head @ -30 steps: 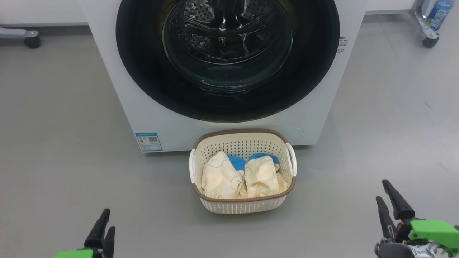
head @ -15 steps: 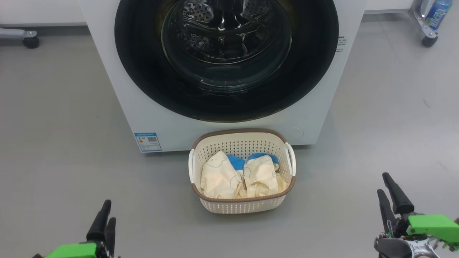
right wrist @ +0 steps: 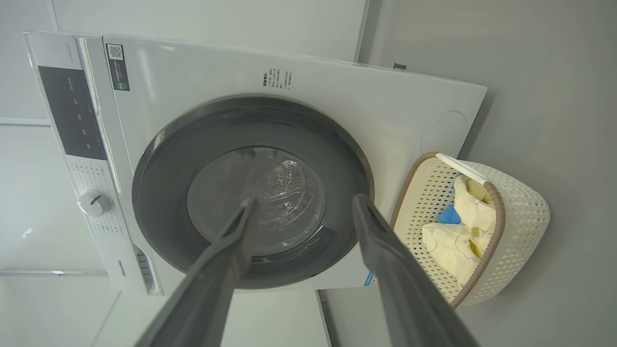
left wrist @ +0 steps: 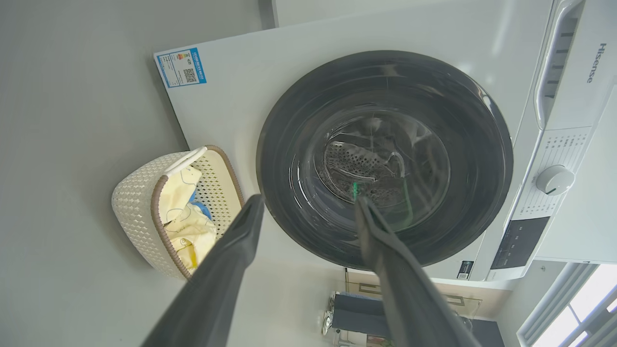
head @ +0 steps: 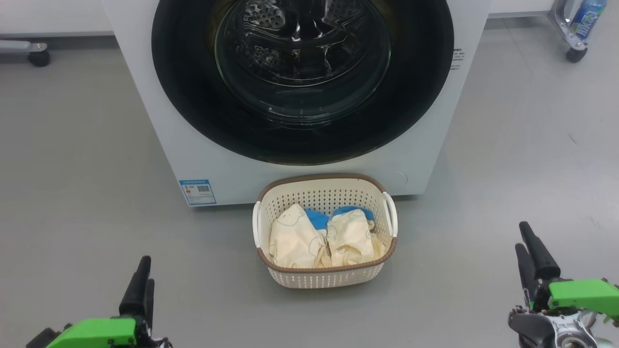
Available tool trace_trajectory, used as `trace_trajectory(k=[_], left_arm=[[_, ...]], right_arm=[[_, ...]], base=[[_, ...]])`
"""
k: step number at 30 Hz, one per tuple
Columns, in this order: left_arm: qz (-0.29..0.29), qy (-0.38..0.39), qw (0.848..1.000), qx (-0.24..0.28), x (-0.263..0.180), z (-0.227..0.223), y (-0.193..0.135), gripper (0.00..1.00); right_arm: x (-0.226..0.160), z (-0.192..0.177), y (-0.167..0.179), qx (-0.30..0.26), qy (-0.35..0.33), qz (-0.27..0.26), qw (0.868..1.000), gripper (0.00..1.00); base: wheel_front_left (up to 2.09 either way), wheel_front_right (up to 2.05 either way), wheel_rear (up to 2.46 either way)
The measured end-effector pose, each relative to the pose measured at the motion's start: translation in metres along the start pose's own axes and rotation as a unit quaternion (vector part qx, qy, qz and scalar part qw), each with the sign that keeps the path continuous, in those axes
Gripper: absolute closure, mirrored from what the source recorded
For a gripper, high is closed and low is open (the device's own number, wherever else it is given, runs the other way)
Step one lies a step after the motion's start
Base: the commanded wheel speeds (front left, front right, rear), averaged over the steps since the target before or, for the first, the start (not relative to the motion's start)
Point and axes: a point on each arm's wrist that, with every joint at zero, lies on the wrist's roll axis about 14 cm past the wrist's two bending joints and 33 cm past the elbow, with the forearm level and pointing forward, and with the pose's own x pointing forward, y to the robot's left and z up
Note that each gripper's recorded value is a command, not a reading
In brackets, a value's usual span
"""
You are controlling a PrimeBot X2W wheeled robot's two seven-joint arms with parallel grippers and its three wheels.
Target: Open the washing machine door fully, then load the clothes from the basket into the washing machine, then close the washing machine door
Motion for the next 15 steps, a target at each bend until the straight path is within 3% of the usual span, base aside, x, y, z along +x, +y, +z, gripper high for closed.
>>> trace_trajectory(k=[15], left_arm=[[-0.022, 0.0, 0.997, 0.075, 0.005, -0.002, -0.014, 0.0]], right_arm=[[0.001, 0.005, 0.01, -0.071, -0.011, 0.015, 0.997, 0.0]], base=[[0.0, 0.0, 0.0]])
